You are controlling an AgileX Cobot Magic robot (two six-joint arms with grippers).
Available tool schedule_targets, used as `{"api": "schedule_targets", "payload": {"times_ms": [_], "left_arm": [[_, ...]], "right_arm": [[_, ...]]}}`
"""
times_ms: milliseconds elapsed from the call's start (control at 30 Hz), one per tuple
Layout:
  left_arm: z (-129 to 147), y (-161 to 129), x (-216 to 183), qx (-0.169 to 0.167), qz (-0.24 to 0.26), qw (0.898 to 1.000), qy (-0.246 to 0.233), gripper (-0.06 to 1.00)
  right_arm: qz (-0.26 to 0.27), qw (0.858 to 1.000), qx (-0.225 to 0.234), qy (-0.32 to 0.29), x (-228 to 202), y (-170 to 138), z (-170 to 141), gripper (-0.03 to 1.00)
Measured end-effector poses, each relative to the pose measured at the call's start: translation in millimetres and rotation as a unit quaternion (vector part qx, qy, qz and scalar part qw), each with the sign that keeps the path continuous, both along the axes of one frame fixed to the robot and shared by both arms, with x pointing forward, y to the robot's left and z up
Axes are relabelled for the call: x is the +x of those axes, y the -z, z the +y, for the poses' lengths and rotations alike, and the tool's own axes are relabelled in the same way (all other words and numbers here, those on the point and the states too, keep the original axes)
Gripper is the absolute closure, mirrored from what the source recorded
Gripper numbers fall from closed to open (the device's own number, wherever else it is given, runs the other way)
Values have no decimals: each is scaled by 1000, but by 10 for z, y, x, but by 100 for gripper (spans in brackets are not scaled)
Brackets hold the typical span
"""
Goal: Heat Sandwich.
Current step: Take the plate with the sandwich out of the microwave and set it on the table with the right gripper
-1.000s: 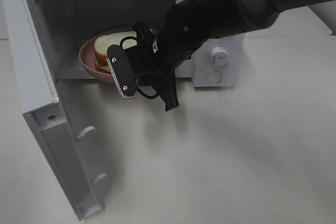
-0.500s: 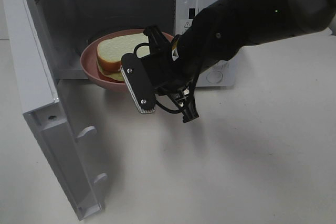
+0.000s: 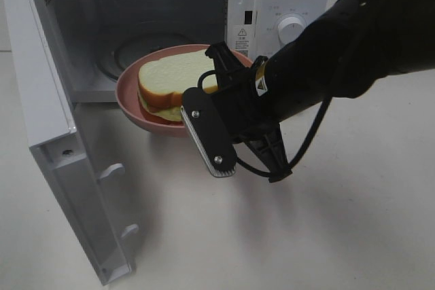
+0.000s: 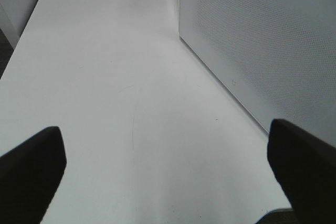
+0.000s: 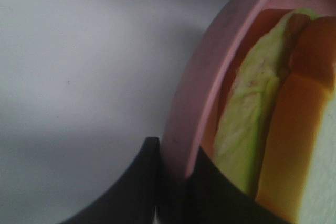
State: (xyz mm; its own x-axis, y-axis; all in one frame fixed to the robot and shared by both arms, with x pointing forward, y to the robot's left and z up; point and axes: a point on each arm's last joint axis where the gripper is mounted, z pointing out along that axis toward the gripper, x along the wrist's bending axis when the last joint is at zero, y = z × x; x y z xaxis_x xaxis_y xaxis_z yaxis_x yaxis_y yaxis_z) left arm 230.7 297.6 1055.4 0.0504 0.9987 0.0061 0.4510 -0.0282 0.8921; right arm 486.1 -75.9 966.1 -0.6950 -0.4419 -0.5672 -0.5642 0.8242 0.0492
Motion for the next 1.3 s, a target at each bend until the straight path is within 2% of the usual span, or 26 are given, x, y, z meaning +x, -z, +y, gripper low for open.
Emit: {"api": "schedule_targets", "payload": {"times_ms": [1300], "left_arm": [[0, 0, 0, 0, 0, 1000, 0, -5]], "right_arm": [[-18, 1000, 9, 9, -1092, -378, -1024, 85]]}}
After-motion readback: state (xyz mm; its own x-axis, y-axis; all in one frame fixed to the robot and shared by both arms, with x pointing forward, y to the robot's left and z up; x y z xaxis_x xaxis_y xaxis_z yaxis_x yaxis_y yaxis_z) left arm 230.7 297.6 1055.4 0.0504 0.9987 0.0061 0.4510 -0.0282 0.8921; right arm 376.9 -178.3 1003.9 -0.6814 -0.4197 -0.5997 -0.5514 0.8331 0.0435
